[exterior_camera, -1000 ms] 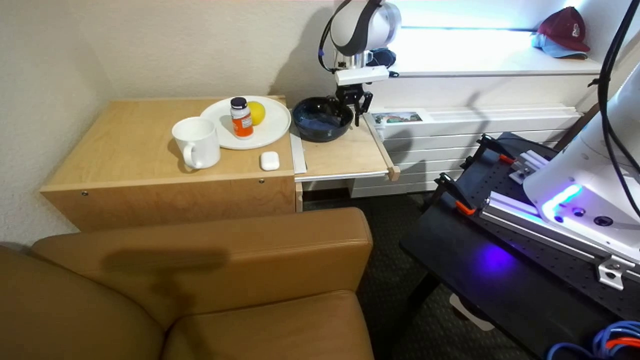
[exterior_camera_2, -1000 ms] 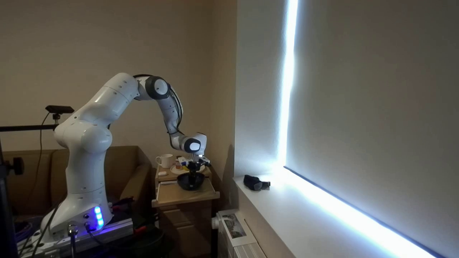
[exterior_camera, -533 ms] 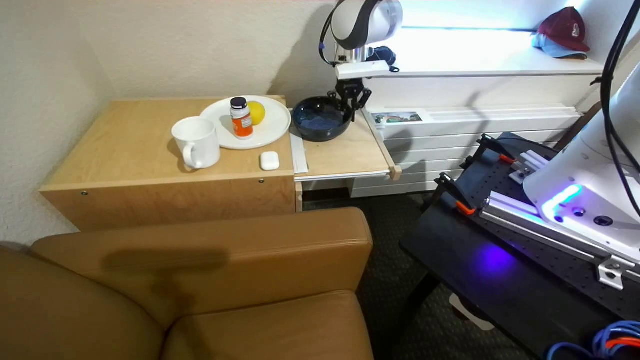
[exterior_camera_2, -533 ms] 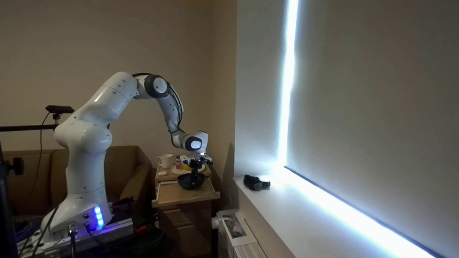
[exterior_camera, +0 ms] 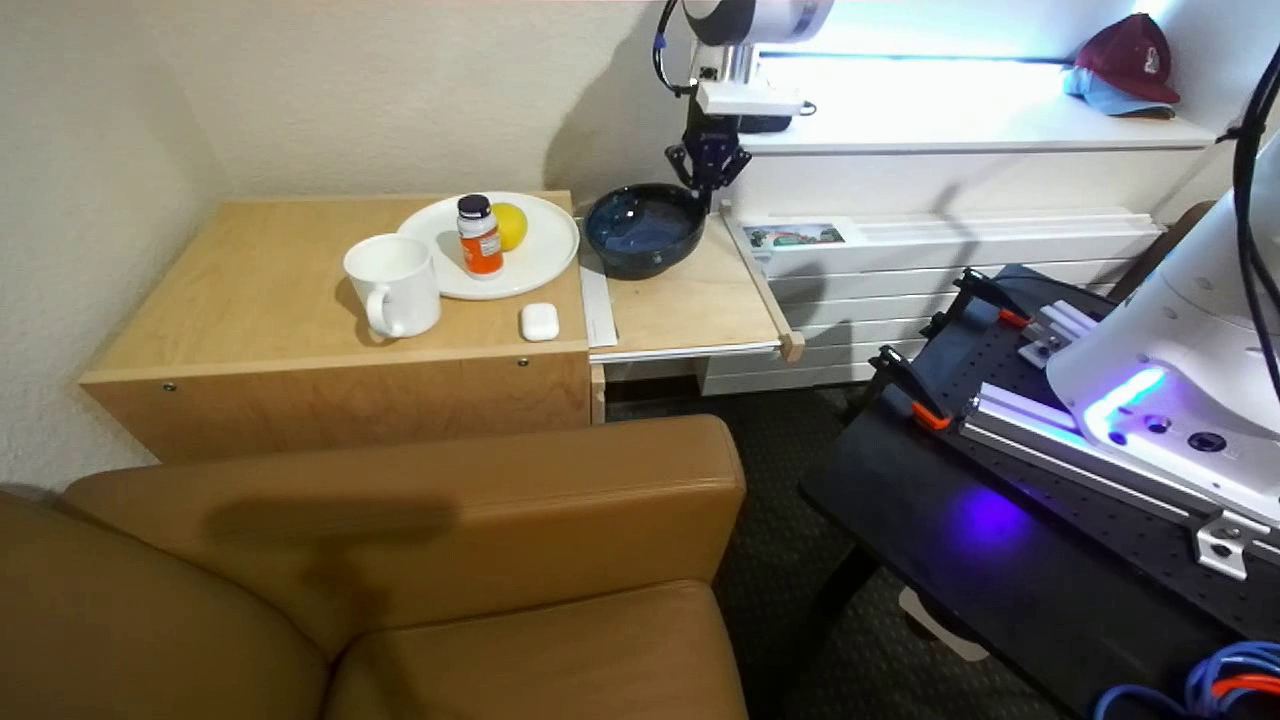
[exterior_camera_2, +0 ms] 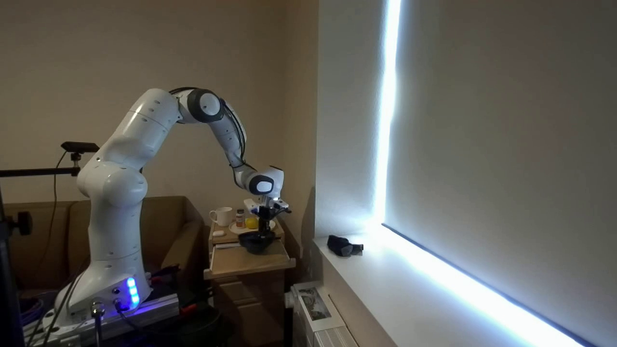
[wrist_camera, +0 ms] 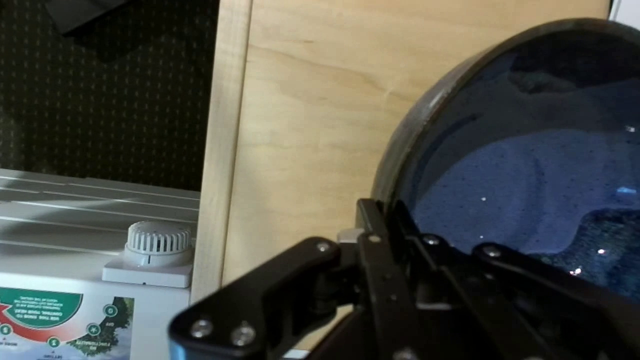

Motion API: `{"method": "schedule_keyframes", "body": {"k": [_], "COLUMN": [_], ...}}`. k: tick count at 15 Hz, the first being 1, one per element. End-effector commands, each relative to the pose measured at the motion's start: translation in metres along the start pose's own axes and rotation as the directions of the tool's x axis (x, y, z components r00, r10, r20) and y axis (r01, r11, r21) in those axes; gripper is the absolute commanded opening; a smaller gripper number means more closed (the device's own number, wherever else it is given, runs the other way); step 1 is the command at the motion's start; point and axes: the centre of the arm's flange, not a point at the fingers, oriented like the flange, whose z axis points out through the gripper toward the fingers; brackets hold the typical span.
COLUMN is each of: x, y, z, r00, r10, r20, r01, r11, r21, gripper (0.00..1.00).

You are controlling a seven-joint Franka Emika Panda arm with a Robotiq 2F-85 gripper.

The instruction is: Take the bowl and put it on the windowsill

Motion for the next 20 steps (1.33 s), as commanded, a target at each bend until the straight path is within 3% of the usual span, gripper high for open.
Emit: {"method": "schedule_keyframes", "body": {"k": [1,5,8,12,16,18,19,20], "x": [-0.02,-0.028,-0.038,-0.055,-0.079,-0.095,-0.067,-0.071], "y": [0.047,0.078,0.118,0.207,0.298,0.317,0.311,0.321], "z": [-0.027,-0.02,-0.018,-0.023,-0.053,-0.076,-0.038,-0.046], "r00": [0.997,0.991,0.994,0.993,0.943,0.926,0.933,0.928], "r10": [-0.068,-0.12,-0.086,0.089,0.332,0.378,0.356,0.37], "r20": [0.022,0.056,0.067,0.081,0.037,-0.009,0.05,0.037], "r01": [0.064,0.106,0.07,-0.103,-0.332,-0.361,-0.358,-0.369], "r11": [0.988,0.972,0.974,0.976,0.916,0.891,0.91,0.903], "r21": [0.139,0.212,0.215,0.192,0.224,0.276,0.209,0.219], "gripper": [0.02,0.02,0.02,0.02,0.02,0.02,0.02,0.07]}}
